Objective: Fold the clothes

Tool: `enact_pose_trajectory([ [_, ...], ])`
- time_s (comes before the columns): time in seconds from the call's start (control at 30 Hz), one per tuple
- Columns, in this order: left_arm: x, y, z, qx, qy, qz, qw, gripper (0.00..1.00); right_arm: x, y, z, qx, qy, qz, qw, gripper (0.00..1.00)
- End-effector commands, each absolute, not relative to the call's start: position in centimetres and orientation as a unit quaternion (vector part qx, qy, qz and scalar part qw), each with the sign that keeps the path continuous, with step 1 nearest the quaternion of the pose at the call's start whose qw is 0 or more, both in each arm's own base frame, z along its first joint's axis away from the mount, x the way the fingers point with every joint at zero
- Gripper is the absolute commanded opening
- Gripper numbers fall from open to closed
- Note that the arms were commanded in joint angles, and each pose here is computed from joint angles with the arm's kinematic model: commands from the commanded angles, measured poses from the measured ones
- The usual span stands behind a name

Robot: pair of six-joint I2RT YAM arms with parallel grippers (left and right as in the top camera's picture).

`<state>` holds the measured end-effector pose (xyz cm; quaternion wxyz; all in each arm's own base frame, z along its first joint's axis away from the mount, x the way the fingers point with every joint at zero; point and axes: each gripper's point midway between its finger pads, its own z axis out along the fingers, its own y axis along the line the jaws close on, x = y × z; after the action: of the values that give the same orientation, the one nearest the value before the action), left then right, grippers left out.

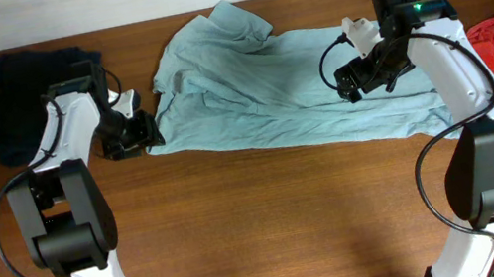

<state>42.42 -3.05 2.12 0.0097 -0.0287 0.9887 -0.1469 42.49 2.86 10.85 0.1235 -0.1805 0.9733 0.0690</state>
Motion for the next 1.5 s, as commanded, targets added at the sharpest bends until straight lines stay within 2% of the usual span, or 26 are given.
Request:
enact_pose_trajectory([
  [0.0,41.8,-3.0,0.9,-0.021,0.989,-0.143,0.000,0.61,42.5,2.9,10.9,-0.187,0.972,0.064,0.124,0.97],
  [0.2,41.7,-3.0,0.0,-0.020,0.989,-0.144,0.005,0.59,42.5,2.9,10.9,-0.187,0.972,0.064,0.124,0.97],
  [0.3,41.6,-3.0,-0.2,-0.020,0.989,-0.143,0.004,0.24,42.5,2.9,10.9,-0.187,0.972,0.064,0.124,0.97],
  [0.37,41.6,-3.0,-0.2,-0.020,0.989,-0.143,0.003,0.09,42.5,2.9,10.9,-0.187,0.972,0.064,0.124,0.97],
  [0.43,41.4,-2.9,-0.2,-0.021,0.990,-0.141,-0.001,0.01,42.5,2.9,10.9,-0.187,0.972,0.064,0.123,0.97],
  [0.63,39.8,0.5,-0.8,-0.062,0.996,-0.046,-0.033,0.01,42.3,2.9,10.8,-0.187,0.973,0.065,0.118,0.97],
  [0.93,37.5,2.2,-0.6,-0.119,0.990,-0.004,-0.080,0.01,42.0,2.9,10.8,-0.186,0.974,0.066,0.112,0.97],
  [1.27,36.5,4.3,-0.3,-0.139,0.984,0.062,-0.092,0.01,41.4,3.0,10.7,-0.187,0.975,0.070,0.102,0.97],
  [1.47,36.6,4.4,-0.3,-0.144,0.983,0.064,-0.090,0.01,40.7,5.9,11.2,-0.260,0.949,0.138,0.110,0.97],
])
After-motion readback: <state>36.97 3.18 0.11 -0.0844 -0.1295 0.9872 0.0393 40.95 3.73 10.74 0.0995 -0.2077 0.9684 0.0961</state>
